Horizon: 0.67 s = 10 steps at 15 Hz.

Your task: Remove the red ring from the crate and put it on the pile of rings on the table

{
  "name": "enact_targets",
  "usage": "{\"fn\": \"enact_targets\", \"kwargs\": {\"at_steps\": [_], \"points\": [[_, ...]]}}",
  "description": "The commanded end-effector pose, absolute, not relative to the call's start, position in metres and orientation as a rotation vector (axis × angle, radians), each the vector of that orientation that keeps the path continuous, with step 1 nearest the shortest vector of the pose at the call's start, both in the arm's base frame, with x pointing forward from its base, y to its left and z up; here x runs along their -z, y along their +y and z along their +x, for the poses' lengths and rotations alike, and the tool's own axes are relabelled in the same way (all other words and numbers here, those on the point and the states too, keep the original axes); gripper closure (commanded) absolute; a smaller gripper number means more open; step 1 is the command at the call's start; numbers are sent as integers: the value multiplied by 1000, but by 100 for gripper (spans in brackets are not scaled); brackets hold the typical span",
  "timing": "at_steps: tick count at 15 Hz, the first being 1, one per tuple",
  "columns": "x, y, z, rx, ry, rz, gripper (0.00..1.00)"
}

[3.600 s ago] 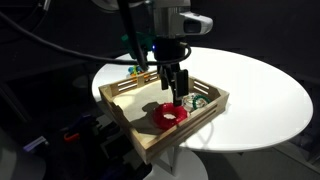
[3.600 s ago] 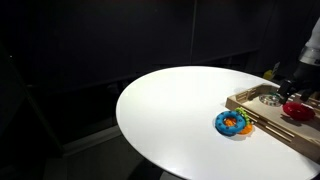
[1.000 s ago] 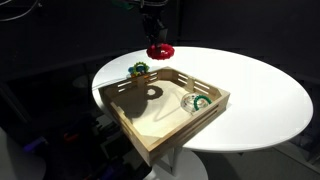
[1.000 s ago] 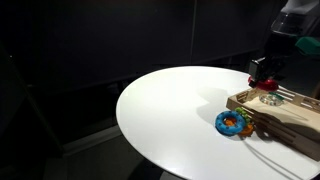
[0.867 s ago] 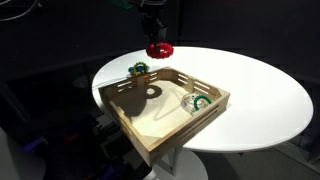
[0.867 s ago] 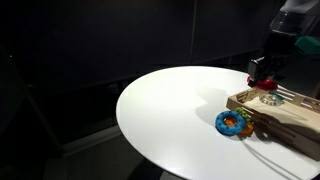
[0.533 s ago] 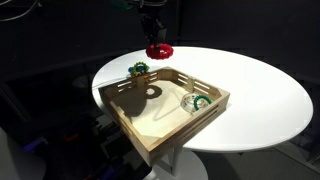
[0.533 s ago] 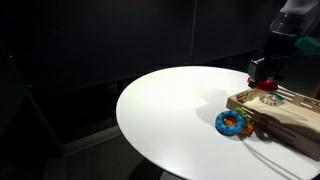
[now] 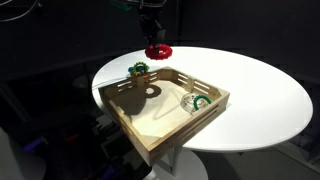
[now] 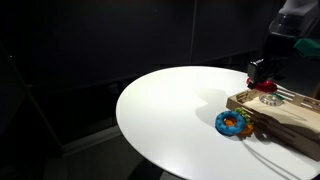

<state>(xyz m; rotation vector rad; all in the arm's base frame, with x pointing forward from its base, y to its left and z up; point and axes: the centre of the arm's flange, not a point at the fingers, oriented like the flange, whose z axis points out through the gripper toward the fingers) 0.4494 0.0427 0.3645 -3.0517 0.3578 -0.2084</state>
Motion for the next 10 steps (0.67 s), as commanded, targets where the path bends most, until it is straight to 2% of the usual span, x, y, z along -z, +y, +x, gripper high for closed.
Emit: {"fn": "enact_targets", "kwargs": {"at_steps": [1, 10], "points": [[-367, 65, 460, 218, 291, -3061, 90], [-333, 126, 465, 147, 76, -3059, 90]]}}
